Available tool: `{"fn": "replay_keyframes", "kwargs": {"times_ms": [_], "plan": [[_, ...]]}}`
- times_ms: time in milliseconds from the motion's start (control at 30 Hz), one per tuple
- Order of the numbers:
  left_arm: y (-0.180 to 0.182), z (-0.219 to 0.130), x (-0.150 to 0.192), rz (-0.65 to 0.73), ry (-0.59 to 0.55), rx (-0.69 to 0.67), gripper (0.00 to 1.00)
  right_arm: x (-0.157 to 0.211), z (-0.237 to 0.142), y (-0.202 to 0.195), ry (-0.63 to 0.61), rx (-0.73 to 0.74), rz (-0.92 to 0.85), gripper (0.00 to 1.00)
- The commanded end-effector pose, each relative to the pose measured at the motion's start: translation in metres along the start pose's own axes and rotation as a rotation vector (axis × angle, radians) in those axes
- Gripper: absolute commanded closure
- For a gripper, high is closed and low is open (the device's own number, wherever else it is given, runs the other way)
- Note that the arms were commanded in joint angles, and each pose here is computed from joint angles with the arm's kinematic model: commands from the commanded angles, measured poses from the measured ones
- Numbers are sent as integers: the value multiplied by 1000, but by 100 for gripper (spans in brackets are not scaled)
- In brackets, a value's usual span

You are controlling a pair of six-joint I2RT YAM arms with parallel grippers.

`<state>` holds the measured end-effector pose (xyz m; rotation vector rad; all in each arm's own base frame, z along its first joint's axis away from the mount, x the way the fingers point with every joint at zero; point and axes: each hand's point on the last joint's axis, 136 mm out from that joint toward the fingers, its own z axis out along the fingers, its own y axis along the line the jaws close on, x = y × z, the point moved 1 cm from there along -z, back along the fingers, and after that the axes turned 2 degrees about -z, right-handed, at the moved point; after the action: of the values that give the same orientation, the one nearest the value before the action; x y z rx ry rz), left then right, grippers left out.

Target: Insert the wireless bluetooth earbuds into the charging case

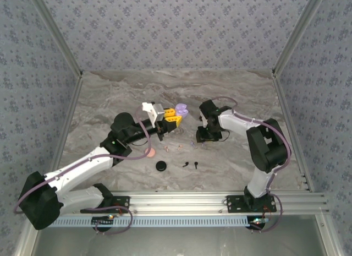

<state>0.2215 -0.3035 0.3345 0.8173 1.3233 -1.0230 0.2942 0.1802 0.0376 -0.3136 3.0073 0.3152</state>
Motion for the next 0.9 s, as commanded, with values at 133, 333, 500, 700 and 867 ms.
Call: {"fn": "replay_keyframes", "kwargs": {"times_ms": [133, 333, 500, 700, 867], "plan": [[-3, -4, -7, 24, -22, -6, 100, 1, 11, 1, 43, 33, -18, 60], [-3, -5, -7, 26, -21, -13, 100, 4, 18, 2, 64, 37, -22, 68], [-2, -5, -7, 27, -21, -16, 100, 9, 17, 3, 79, 47, -29, 70], [-1, -5, -6, 28, -19, -19, 100, 16, 16, 0, 97, 101, -51, 70], [-2, -5, -7, 28, -19, -17, 100, 19, 15, 0, 106, 119, -61, 70]]}}
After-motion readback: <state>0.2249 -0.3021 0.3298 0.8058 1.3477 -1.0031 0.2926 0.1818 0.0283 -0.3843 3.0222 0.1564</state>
